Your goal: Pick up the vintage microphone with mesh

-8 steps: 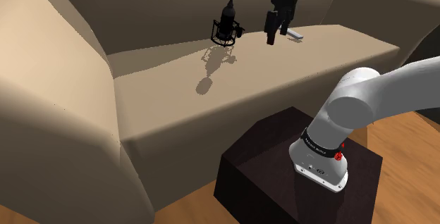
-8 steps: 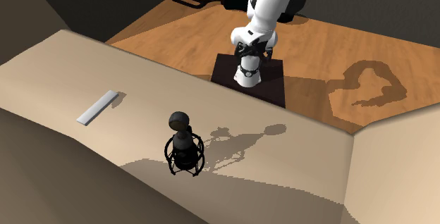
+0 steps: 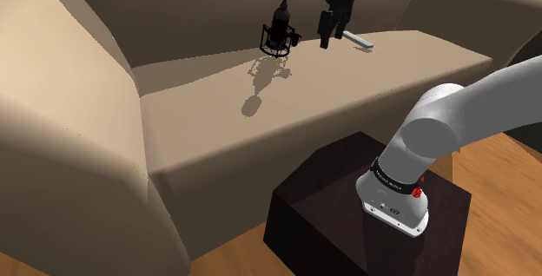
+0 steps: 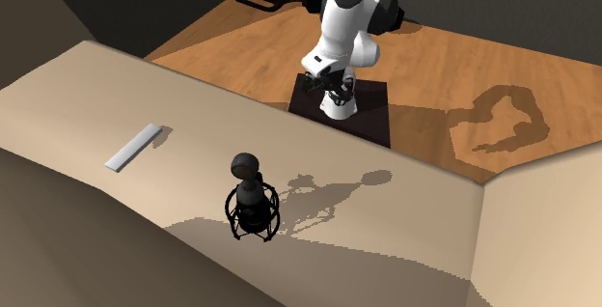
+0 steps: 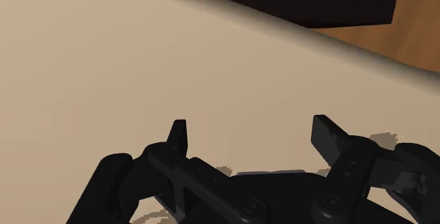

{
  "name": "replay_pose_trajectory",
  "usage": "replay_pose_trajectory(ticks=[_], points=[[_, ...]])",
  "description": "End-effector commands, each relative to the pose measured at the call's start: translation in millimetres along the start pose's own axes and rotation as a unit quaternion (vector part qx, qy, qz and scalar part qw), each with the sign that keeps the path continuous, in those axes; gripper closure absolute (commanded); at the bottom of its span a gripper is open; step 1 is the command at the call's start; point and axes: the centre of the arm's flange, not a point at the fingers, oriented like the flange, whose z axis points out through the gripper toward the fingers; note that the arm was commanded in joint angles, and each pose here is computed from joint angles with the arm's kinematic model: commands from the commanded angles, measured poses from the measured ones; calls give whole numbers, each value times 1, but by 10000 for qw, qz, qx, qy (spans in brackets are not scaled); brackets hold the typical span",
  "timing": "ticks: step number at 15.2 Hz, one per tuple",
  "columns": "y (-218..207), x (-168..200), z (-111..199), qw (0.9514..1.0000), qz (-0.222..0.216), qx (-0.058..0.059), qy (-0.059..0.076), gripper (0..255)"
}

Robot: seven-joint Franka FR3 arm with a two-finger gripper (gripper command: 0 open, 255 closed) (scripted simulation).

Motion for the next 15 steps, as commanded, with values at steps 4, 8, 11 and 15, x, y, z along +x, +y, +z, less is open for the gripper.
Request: replay_pose_trajectory(ticks=[4, 8, 11, 15], points=[[45, 46, 14, 9997, -70, 120, 180, 0], [81, 82, 25, 9992, -124, 219, 319, 0], [108, 109, 33, 9985, -165, 294, 423, 0], [143, 146, 43, 9974, -218, 394, 562, 0]])
